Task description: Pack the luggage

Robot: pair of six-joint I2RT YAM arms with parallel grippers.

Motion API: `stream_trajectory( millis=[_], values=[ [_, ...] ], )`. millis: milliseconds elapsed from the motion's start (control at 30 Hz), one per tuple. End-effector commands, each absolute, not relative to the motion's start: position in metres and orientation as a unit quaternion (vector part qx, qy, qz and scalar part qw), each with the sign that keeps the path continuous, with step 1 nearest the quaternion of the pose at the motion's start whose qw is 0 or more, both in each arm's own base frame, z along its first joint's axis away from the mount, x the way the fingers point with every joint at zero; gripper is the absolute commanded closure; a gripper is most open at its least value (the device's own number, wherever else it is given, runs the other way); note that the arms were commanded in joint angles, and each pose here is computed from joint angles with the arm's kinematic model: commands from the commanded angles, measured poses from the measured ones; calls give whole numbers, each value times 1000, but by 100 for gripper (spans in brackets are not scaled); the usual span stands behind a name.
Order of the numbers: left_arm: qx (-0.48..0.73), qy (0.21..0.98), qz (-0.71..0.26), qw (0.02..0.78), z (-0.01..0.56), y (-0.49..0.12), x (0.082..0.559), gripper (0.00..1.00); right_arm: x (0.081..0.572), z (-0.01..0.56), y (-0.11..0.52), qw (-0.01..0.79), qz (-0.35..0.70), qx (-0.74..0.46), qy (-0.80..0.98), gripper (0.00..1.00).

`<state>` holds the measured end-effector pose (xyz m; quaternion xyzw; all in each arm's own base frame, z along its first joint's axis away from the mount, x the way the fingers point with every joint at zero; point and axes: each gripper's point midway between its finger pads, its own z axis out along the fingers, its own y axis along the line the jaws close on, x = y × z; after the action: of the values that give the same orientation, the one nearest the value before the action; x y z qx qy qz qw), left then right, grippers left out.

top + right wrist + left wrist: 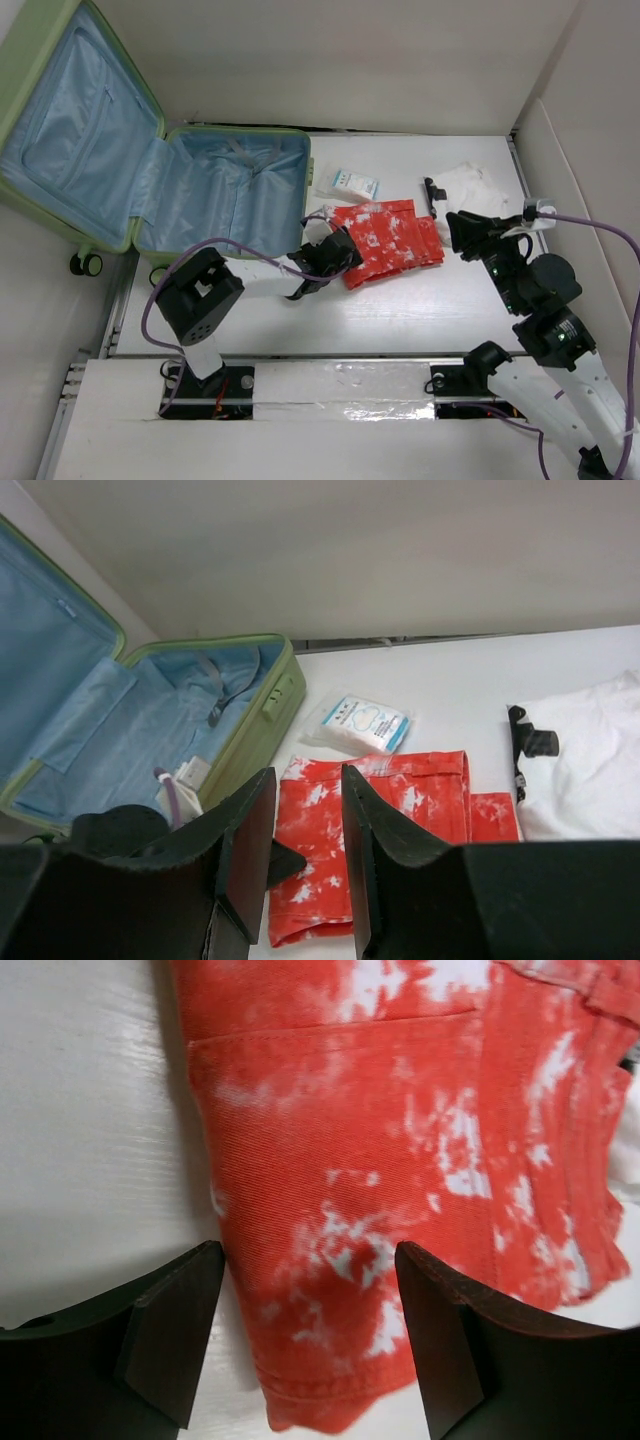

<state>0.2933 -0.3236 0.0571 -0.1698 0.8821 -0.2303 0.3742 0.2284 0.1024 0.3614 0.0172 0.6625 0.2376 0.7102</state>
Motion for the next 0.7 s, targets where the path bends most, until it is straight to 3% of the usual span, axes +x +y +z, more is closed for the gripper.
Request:
stream_trajectory(
  millis=[0,133,367,567,667],
  values=[
    [-205,878,-203,383,52,-316,304,34,222,377,101,725,245,9,644,61],
    [-206,892,-170,366,26,-317,302,40,219,380,99,728,249,9,638,61],
    [-169,895,-191,365,33,-360,305,43,217,382,105,728,261,0,634,61],
    [-190,894,-187,361,21,-343,295,27,217,378,110,723,269,-9,636,61],
    [-188,902,-177,346,8,-341,290,24,217,379,113,722,272,-15,636,60]
  ],
)
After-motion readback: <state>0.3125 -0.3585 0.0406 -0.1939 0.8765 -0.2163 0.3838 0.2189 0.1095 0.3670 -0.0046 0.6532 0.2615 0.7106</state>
